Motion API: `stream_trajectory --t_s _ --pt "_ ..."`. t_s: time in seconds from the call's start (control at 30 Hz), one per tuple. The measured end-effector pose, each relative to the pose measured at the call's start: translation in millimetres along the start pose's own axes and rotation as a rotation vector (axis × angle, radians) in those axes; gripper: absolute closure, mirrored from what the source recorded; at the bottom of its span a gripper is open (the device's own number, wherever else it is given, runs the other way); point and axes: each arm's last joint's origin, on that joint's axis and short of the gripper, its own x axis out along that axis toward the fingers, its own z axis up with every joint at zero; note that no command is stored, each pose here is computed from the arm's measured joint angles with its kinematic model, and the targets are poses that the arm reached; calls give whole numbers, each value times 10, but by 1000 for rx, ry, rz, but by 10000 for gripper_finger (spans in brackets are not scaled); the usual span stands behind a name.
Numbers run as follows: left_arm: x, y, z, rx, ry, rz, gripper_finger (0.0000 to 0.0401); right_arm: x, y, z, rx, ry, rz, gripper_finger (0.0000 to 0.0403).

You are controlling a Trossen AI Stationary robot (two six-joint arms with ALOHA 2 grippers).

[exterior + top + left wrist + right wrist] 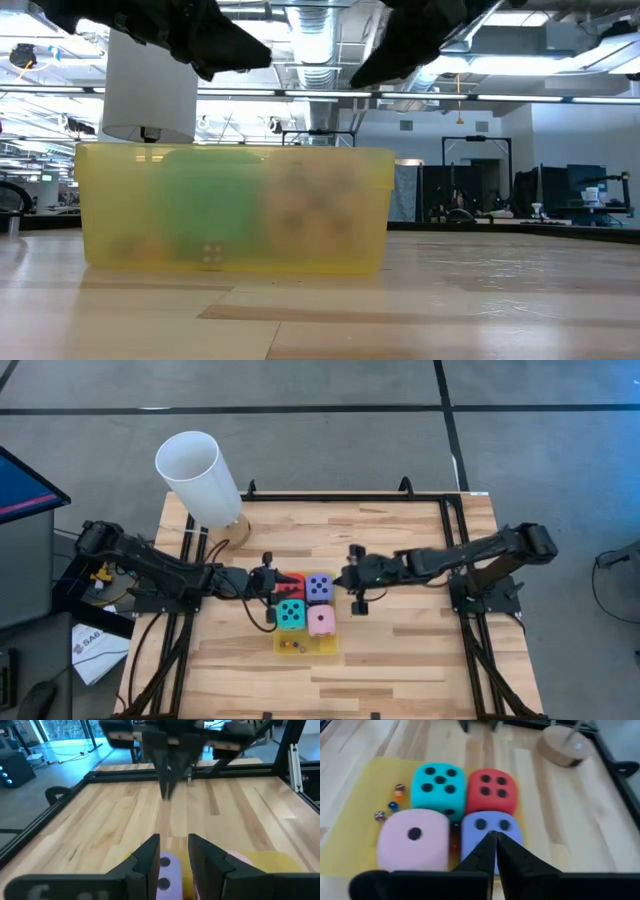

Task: Pick & Place Dice
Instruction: Return to Home Position

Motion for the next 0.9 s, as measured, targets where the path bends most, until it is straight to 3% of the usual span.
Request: stream_trajectory --t_s 0.17,0.3,0.57,0.9 --pt "-193 84 6 20 46 1 311 -239 -132 -200 58 -64 -30 400" --pt "-309 135 -205 57 62 0 311 -368 -145 -462 103 -124 -36 398" --pt "-571 252 -400 104 -66 1 311 -615 -131 -916 148 -238 -31 399" --pt "-839 440 -644 66 -151 14 311 -974 -172 -1089 161 -360 -33 399"
